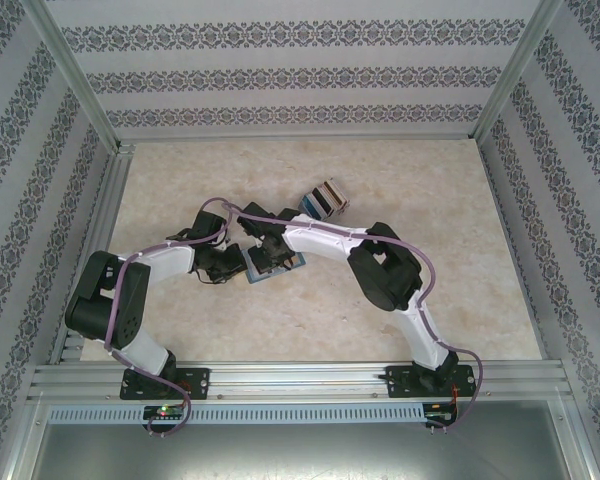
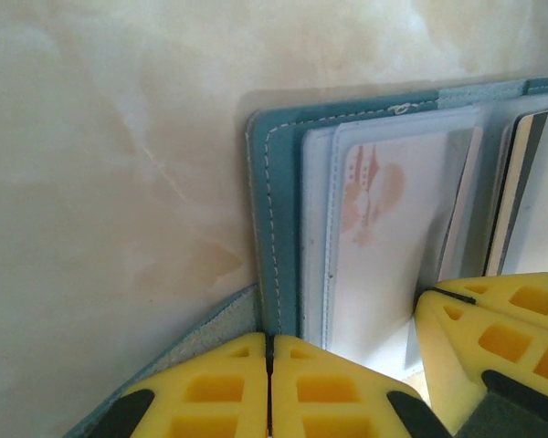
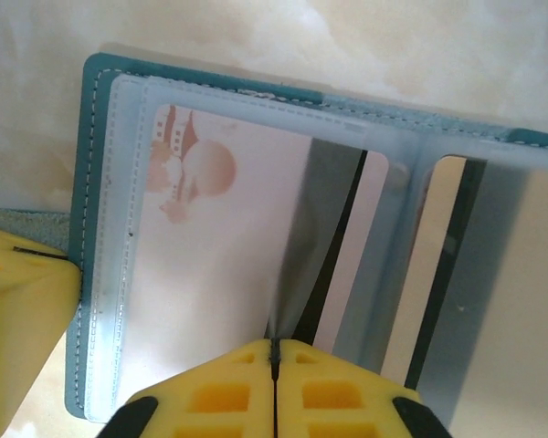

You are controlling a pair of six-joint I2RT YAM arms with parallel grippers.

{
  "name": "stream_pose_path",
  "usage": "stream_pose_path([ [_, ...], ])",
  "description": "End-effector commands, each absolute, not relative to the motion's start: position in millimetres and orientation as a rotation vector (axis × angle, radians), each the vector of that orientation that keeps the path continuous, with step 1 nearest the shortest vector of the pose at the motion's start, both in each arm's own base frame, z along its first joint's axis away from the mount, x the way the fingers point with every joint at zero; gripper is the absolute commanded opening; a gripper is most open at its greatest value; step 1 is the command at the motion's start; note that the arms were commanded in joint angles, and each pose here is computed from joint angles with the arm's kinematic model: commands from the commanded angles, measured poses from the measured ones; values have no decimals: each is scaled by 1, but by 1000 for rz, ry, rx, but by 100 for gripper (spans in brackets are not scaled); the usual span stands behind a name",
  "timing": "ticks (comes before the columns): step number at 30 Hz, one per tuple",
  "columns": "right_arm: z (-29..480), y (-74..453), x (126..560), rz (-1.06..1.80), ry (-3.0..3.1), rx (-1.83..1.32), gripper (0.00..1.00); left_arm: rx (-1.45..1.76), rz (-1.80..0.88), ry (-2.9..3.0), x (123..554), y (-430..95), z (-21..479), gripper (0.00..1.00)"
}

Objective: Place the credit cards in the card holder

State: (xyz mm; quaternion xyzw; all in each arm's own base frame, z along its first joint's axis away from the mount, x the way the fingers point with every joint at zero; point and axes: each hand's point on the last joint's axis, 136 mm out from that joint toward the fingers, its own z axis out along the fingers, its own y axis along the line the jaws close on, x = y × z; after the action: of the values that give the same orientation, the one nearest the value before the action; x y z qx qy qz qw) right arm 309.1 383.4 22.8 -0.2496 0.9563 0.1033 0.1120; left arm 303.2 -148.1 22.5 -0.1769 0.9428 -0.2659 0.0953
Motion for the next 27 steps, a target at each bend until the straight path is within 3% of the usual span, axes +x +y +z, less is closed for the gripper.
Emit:
stream_pose_path([
  [1,29,394,297,452,2810,-724,1,-508,-799,2761,309,-147,37,9],
  [6,50,395,302,601,2777,-657,0,-505,-793,2737,311,-145,49,11],
  [9,61,395,305,701,2757,-613,0,-509,-793,2721,313,-142,55,27],
  [12,70,396,306,812,2735,-586,0,-527,-796,2707,313,-138,58,35],
  [27,73,387,312,1025,2712,-438,0,-576,-1003,2627,320,-151,78,37],
])
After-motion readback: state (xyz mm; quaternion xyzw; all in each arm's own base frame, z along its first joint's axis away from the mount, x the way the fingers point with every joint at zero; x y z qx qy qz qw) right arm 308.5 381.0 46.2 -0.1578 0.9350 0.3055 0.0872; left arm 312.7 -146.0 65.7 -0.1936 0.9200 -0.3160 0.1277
